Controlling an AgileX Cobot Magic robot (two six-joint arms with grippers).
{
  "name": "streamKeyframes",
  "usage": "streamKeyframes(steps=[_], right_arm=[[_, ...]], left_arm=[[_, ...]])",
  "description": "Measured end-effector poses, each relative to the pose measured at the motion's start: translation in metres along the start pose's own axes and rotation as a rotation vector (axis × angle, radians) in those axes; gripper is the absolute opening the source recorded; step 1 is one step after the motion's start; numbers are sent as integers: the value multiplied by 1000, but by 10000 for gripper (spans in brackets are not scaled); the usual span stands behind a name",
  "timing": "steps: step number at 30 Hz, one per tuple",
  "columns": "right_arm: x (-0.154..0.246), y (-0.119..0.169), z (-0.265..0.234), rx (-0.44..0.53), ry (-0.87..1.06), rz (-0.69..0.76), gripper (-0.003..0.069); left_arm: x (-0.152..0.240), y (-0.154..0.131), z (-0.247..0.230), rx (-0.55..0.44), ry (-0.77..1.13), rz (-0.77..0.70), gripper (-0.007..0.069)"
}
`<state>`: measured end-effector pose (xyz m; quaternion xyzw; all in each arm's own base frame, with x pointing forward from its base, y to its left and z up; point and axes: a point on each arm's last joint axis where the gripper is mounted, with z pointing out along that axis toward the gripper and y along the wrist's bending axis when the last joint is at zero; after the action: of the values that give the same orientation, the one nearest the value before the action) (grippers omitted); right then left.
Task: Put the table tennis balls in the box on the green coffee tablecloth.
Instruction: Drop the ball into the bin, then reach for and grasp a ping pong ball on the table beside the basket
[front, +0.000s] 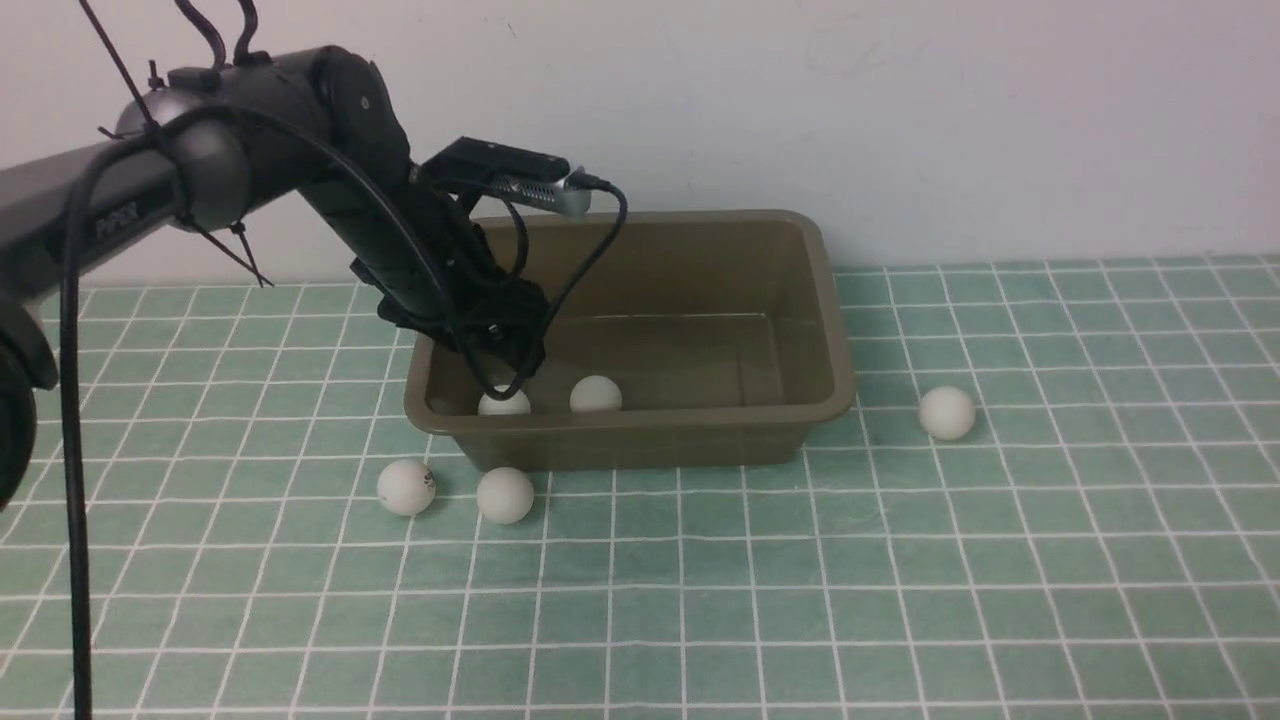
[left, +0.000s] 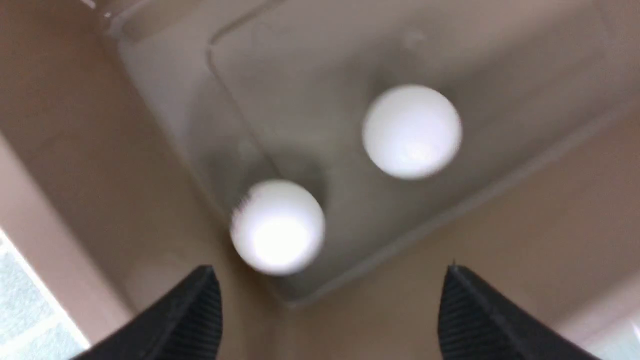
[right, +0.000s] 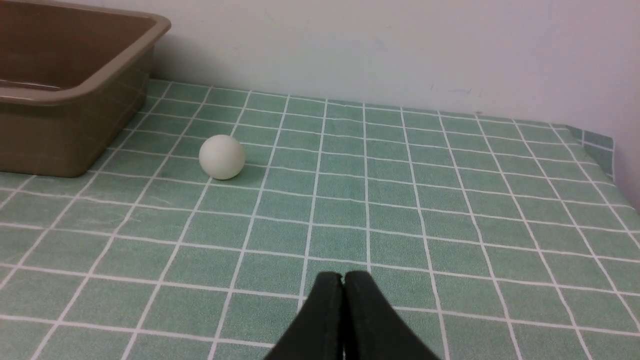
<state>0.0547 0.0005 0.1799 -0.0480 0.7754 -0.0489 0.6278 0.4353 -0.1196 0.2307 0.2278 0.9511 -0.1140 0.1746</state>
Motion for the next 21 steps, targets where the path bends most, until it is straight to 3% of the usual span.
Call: streamKeyframes(steps=[5, 9, 15, 21], right_arm=[[0, 0, 0, 0, 0, 0, -10], [0, 0, 0, 0, 0, 0, -10], [0, 0, 0, 0, 0, 0, -10], [0, 0, 0, 0, 0, 0, -10]], left_arm=[[-7, -10, -42, 27, 40, 69, 496], [-4, -16, -94, -16, -20, 101, 437], [12, 1, -151, -51, -131, 47, 426], [45, 10, -173, -40, -141, 33, 426]])
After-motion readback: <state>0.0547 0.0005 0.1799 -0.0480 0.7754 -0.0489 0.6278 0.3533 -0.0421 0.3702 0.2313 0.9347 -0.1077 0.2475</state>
